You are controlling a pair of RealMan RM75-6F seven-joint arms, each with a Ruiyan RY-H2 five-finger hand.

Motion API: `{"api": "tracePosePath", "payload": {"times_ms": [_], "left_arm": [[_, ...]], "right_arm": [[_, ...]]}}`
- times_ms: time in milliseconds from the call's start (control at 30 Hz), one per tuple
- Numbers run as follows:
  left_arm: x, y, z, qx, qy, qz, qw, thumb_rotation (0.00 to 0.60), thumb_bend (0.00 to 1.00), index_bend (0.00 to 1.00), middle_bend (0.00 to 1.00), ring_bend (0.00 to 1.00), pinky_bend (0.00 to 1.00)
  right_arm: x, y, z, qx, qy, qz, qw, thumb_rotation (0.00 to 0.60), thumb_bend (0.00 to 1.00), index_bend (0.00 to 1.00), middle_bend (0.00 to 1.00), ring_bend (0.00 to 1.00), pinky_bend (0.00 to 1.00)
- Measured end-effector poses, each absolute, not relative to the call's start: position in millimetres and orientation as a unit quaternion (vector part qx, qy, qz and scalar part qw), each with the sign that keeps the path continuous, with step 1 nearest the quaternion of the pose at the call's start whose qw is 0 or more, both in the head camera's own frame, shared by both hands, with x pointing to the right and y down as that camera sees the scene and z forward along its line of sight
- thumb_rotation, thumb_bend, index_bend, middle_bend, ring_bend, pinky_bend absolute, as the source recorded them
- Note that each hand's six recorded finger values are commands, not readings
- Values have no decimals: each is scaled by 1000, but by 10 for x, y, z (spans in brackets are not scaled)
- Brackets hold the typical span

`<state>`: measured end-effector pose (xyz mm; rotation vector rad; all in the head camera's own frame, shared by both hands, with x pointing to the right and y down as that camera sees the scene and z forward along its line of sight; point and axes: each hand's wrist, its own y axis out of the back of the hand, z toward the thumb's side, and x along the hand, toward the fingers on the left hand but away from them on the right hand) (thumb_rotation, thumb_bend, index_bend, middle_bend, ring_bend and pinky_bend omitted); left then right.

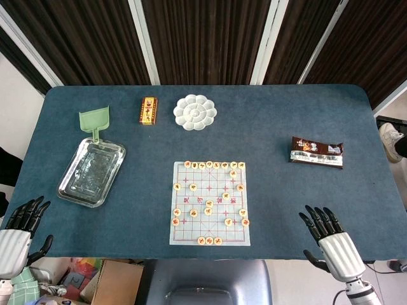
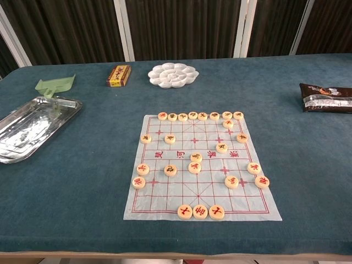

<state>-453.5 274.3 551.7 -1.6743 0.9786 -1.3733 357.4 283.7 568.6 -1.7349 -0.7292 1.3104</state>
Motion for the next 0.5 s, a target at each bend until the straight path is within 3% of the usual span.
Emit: {"api": "tracePosePath", "payload": {"times_ms": [233, 500], "left_arm": [[-4495, 2736, 5538, -660, 378, -531, 374, 600, 408, 0, 0, 0, 111], [-4520, 2705, 5572, -665, 377, -532, 364, 600, 409, 0, 0, 0, 111]], "right_arm": [[3455, 2762, 5780, -703, -274, 505, 419, 600, 389, 6, 0, 0, 0], [2906, 2295, 6024, -734, -249, 461, 433, 600, 392, 204, 0, 0, 0]]}}
